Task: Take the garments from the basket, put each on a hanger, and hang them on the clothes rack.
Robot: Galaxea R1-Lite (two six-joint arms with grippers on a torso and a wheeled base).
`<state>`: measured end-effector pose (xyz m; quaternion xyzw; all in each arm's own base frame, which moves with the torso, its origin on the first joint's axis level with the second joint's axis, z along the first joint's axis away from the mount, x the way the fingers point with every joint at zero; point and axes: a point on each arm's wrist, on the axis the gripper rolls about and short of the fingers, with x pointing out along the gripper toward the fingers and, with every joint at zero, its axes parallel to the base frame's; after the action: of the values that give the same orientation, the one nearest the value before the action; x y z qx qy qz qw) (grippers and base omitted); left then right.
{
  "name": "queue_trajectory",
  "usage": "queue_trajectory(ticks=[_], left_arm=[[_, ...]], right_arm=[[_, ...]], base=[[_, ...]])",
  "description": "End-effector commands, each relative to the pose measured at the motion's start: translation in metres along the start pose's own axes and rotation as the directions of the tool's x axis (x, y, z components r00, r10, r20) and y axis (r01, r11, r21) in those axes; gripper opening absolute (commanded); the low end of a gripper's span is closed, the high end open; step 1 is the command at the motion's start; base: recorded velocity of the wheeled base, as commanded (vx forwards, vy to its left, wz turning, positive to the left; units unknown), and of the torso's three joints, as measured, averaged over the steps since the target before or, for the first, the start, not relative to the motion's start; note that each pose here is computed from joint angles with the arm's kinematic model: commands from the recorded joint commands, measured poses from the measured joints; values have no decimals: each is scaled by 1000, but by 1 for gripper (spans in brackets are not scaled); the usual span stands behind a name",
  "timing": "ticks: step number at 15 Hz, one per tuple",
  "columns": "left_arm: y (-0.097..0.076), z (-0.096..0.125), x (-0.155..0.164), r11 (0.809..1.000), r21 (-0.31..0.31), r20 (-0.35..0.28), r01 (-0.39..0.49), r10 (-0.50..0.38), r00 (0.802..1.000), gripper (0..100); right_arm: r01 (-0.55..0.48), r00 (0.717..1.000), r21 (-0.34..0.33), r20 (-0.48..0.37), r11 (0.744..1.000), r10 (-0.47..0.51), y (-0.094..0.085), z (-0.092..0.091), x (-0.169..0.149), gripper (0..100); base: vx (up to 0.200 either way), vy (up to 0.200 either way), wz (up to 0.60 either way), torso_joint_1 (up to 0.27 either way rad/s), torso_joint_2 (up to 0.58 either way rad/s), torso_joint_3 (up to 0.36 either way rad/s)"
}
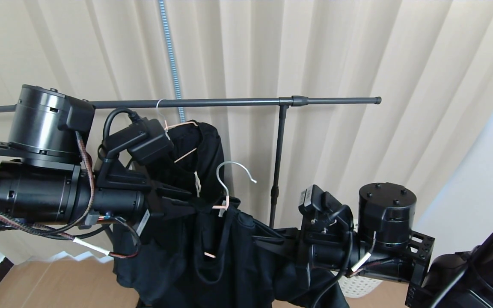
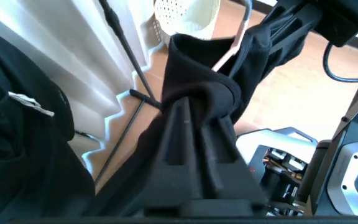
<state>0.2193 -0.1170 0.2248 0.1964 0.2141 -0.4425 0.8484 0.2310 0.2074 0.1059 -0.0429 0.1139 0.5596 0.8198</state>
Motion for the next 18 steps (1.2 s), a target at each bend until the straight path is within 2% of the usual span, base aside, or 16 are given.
queue_trajectory(ticks=[1, 4, 6, 8, 10, 11, 13, 14, 16, 17, 18], left_arm=[[-6, 2, 2, 1000, 19, -15, -15, 15, 1000, 100], [-9, 5, -8, 999, 32, 9, -32, 32, 999, 100], [-15, 5, -28, 994, 46, 36, -94, 93, 995, 100], [-19, -1, -42, 976, 46, 8, -213, 213, 977, 100], [-26, -16, -52, 940, 54, -58, -338, 341, 938, 100], [-30, -25, -54, 931, 56, -87, -360, 363, 928, 100], [-36, -41, -58, 931, 47, -120, -363, 366, 923, 100], [-33, -46, -62, 922, 37, -132, -386, 388, 912, 100], [-20, -58, -73, 889, 23, -172, -458, 455, 874, 100], [-11, -63, -77, 886, 20, -178, -463, 459, 870, 100], [-5, -66, -78, 896, 15, -166, -443, 439, 883, 100]], right_arm=[[-5, 1000, -5, 5, 1000, 5, 2, 1, -1, 0], [-5, 1000, -3, 9, 1000, 5, 2, 3, -2, 0], [4, 1000, -3, 12, 1000, -4, -1, 3, -2, 0], [24, 1000, -3, 20, 1000, -24, -7, 5, -5, 0], [56, 997, -6, 51, 998, -56, -15, 13, -10, 0], [64, 996, 9, 66, 998, -64, -16, 18, -13, 0], [74, 993, 26, 92, 997, -76, -17, 26, -21, 0], [78, 992, 26, 95, 997, -80, -17, 26, -24, 0], [84, 991, 27, 99, 996, -86, -19, 28, -29, 0], [84, 991, 27, 98, 996, -86, -20, 27, -30, 0], [72, 993, 27, 96, 997, -74, -20, 26, -31, 0]], base=[[0, 0, 0, 0, 0, 0], [0, 0, 0, 0, 0, 0], [0, 0, 0, 0, 0, 0], [0, 0, 0, 0, 0, 0], [0, 0, 0, 0, 0, 0], [0, 0, 0, 0, 0, 0], [0, 0, 0, 0, 0, 0], [0, 0, 0, 0, 0, 0], [0, 0, 0, 0, 0, 0], [0, 0, 0, 0, 0, 0], [0, 0, 0, 0, 0, 0]])
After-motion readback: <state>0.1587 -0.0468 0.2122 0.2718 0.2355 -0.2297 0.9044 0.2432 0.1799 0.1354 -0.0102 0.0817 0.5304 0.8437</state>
